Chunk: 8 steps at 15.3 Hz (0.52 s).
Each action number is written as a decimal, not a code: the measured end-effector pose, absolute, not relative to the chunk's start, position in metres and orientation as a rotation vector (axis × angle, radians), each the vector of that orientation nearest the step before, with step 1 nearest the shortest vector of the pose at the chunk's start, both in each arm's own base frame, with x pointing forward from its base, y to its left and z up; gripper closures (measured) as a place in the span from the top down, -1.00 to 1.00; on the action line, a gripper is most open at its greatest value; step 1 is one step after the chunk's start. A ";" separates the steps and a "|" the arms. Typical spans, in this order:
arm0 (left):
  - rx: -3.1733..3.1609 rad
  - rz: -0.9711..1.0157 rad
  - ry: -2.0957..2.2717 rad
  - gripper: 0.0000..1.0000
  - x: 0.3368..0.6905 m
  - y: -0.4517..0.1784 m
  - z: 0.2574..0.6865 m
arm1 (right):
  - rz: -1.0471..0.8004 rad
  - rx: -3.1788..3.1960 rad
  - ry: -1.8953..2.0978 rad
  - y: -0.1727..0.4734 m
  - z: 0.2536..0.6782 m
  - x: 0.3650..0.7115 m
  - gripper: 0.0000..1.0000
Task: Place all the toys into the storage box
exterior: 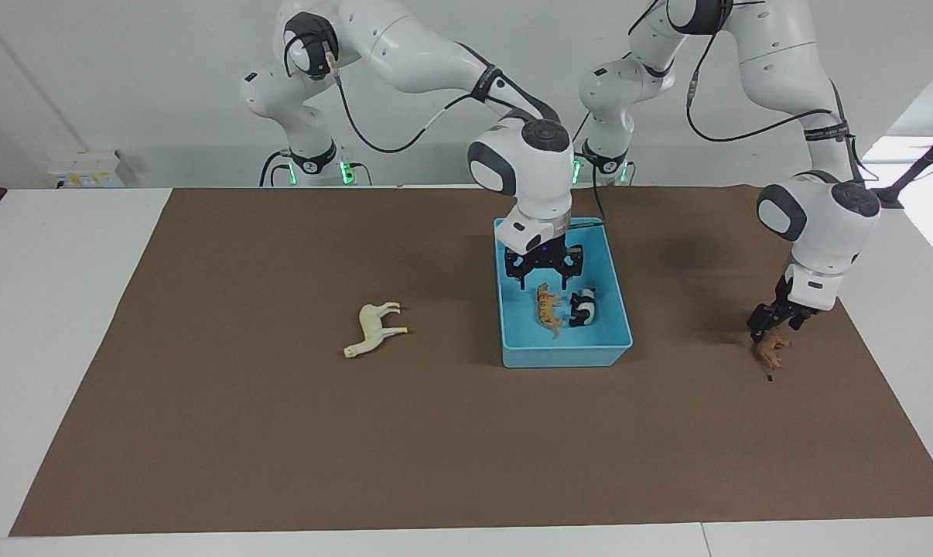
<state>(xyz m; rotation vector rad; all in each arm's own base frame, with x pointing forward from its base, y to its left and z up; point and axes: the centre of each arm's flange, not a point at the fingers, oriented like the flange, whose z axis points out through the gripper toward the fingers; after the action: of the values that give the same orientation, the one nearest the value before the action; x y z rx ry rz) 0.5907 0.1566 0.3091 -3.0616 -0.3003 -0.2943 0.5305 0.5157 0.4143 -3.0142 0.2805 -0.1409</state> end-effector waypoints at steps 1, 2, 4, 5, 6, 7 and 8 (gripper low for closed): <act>-3.063 -0.281 -0.307 1.00 0.588 0.158 0.305 | -0.142 -3.021 0.321 0.506 0.429 0.537 1.00; -3.064 -0.266 -0.314 1.00 0.585 0.160 0.300 | -0.160 -3.020 0.374 0.488 0.447 0.550 1.00; -3.067 -0.243 -0.325 0.96 0.580 0.163 0.293 | -0.212 -3.006 0.480 0.434 0.480 0.585 1.00; -3.068 -0.238 -0.329 0.95 0.578 0.163 0.291 | -0.228 -3.007 0.496 0.401 0.493 0.603 1.00; -3.068 -0.235 -0.331 0.77 0.578 0.163 0.290 | -0.234 -3.019 0.484 0.366 0.501 0.621 1.00; -3.068 -0.236 -0.332 0.52 0.578 0.163 0.290 | -0.237 -3.033 0.463 0.330 0.505 0.638 1.00; -3.068 -0.241 -0.332 0.28 0.578 0.162 0.292 | -0.238 -3.047 0.445 0.298 0.504 0.653 1.00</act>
<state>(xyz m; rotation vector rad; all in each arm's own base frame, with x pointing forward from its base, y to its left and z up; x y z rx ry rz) 0.5781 0.1621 0.2916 -3.0678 -0.3318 -0.2409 0.6531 0.2978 0.5043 -3.0466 0.4452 -0.2378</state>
